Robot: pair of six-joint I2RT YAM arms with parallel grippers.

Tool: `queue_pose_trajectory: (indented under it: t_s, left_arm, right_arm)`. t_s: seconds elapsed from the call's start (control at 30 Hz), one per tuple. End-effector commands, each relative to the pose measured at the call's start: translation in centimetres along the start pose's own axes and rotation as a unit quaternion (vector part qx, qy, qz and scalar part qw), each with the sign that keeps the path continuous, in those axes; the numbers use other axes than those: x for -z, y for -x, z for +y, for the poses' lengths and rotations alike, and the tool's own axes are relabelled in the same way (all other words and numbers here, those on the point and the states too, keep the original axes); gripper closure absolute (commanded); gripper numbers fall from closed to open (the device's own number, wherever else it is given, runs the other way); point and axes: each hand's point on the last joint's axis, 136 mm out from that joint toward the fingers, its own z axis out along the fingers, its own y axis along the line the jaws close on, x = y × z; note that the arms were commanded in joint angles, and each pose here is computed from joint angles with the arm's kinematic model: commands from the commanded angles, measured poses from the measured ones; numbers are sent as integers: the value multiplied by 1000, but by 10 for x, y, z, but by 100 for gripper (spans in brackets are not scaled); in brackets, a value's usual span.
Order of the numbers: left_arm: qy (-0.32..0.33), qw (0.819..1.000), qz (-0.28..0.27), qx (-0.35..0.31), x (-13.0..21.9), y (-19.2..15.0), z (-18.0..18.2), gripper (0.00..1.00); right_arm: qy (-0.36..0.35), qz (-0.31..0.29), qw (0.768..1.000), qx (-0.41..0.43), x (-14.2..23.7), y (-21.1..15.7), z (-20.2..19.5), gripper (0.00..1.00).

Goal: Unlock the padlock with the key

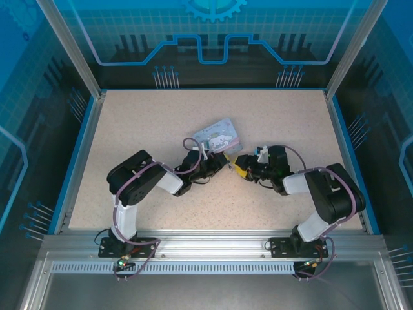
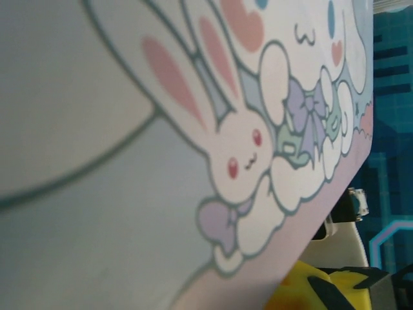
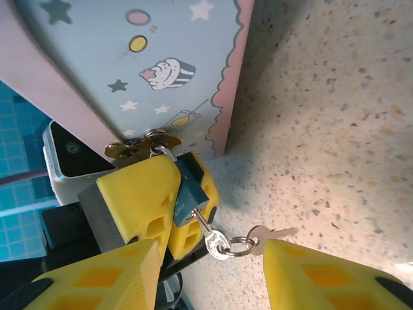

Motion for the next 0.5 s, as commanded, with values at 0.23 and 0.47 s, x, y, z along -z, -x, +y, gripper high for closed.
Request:
queue_pose_trajectory:
  t_s: [0.23, 0.47]
  left_arm:
    - [-2, 999, 9, 36, -1, -9, 7, 100]
    - [0, 999, 10, 37, -1, -9, 7, 100]
  right_arm:
    - [29, 3, 999, -27, -16, -1, 7, 59]
    - [34, 7, 999, -30, -20, -3, 8, 78]
